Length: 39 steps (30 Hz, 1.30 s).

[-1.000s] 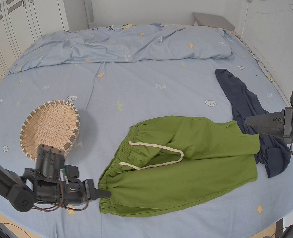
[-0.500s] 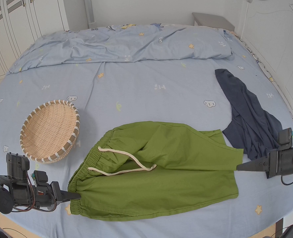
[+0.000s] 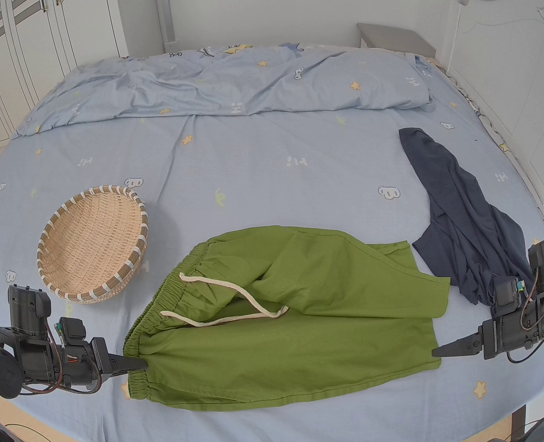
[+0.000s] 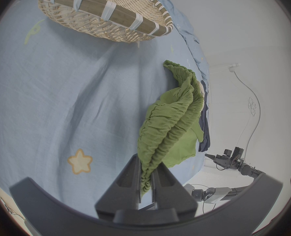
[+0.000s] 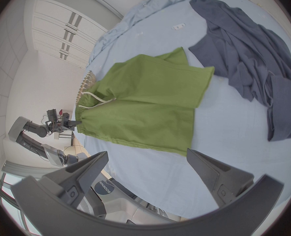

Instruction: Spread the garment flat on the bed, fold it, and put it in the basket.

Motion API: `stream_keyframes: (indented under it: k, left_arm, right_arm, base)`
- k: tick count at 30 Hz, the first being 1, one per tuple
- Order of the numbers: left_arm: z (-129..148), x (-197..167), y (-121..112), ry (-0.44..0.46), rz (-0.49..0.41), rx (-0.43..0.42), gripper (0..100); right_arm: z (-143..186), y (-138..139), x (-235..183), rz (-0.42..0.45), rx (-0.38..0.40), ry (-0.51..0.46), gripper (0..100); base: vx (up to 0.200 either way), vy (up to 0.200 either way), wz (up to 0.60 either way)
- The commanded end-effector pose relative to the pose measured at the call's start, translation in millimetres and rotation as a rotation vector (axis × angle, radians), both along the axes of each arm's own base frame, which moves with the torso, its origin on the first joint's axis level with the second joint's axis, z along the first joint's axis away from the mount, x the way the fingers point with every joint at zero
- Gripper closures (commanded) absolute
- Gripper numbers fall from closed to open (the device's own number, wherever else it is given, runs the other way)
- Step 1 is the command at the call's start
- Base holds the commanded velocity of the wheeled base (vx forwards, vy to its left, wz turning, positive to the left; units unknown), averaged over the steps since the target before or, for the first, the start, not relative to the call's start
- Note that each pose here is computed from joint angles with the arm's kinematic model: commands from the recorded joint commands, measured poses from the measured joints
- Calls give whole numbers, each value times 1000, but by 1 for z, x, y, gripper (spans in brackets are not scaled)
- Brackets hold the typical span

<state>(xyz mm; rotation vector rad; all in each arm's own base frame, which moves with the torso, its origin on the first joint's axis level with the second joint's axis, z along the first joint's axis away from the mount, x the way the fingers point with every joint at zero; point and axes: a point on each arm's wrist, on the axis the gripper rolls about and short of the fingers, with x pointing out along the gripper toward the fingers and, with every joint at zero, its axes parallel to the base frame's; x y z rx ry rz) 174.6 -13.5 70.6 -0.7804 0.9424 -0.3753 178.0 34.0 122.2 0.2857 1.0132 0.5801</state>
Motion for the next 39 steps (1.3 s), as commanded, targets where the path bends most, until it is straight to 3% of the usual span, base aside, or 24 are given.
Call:
stream_keyframes:
  k: [1,7,14,32,39]
  left_arm:
    - [0,0,0,-1,-2,-1,100]
    - [1,1,0,-4,-3,-2,100]
    - [1,0,-1,-6,-4,-2,100]
    - [2,1,-1,-9,-4,-2,100]
    - [2,2,0,-10,-3,-2,100]
  right_arm:
    - [-24,-10,13,-36,-9,112,0]
    - [-35,-10,15,-28,-12,166,0]
    - [-53,-9,16,-8,37,195,0]
    - [-79,-6,30,4,48,208,0]
    - [-83,-5,38,5,52,150,0]
  base:
    - [0,0,0]
    - [0,0,0]
    - [0,0,0]
    - [0,0,0]
    - [0,0,0]
